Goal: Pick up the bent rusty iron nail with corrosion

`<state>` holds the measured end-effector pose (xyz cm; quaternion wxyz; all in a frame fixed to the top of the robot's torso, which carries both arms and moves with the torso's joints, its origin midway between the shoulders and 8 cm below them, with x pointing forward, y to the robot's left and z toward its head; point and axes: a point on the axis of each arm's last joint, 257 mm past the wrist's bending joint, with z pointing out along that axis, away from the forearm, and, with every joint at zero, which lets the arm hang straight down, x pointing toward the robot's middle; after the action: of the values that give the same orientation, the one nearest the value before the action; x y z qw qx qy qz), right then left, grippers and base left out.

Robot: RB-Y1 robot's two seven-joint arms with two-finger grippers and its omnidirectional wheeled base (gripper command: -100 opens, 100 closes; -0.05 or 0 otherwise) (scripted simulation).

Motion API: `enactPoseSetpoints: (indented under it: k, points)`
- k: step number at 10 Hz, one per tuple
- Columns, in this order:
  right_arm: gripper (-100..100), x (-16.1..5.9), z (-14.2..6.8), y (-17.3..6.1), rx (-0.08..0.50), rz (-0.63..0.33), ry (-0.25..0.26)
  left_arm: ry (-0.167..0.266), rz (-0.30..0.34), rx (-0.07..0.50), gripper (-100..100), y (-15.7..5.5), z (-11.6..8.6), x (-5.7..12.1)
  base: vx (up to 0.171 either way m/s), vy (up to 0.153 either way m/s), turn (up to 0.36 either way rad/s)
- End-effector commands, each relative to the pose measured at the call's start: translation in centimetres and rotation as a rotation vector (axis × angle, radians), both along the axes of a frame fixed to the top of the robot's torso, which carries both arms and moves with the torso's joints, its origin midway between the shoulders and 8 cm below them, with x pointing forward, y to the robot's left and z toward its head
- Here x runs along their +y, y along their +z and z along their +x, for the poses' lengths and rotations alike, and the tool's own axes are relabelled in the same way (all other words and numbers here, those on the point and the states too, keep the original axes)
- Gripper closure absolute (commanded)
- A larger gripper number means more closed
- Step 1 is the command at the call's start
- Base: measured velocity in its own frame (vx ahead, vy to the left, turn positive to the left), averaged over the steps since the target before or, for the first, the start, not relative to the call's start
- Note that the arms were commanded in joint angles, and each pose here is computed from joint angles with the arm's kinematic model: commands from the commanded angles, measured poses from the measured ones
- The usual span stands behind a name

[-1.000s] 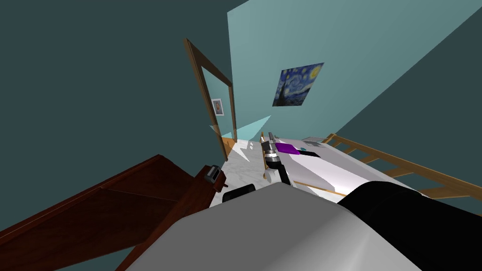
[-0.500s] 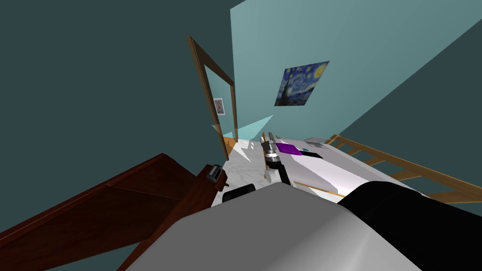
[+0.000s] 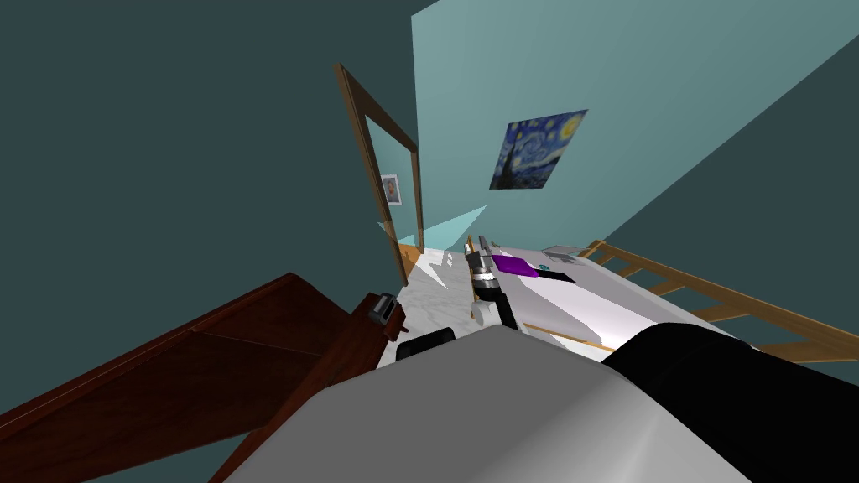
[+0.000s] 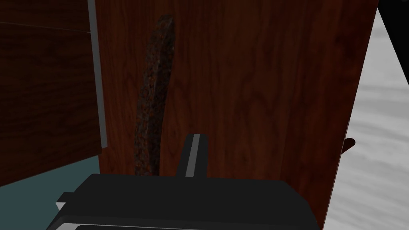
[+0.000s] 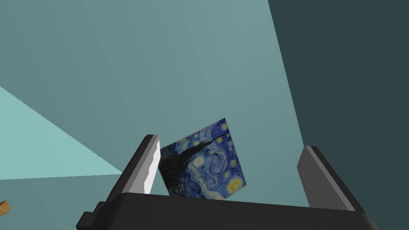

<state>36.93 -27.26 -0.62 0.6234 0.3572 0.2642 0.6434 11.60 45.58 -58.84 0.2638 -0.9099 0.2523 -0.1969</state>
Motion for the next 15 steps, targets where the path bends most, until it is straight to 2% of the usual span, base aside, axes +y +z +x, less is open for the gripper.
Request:
enactPoseSetpoints:
  k: [1, 3, 4, 7, 15]
  points:
    - [0, 0.0, 0.0, 0.0, 0.0, 0.0, 0.0, 0.0, 0.0, 0.0, 100, 0.0, 0.0, 0.0, 0.0, 0.0, 0.0]
    - [0, 0.0, 0.0, 0.0, 0.0, 0.0, 0.0, -0.005, -0.005, -0.015, -100, 0.1, 0.6, -0.7, -0.033, -0.044, 0.024]
    - [0, 0.0, 0.0, 0.0, 0.0, 0.0, 0.0, -0.008, -0.004, -0.026, -100, 0.4, 1.1, -0.8, -0.107, -0.164, 0.067]
    - [0, 0.0, 0.0, 0.0, 0.0, 0.0, 0.0, -0.031, 0.009, -0.13, -100, 2.8, 5.4, -1.5, -0.161, -0.136, 0.091]
    - [0, 0.0, 0.0, 0.0, 0.0, 0.0, 0.0, -0.07, 0.032, -0.285, -100, 7.8, 11.1, -1.9, -0.076, -0.028, 0.038]
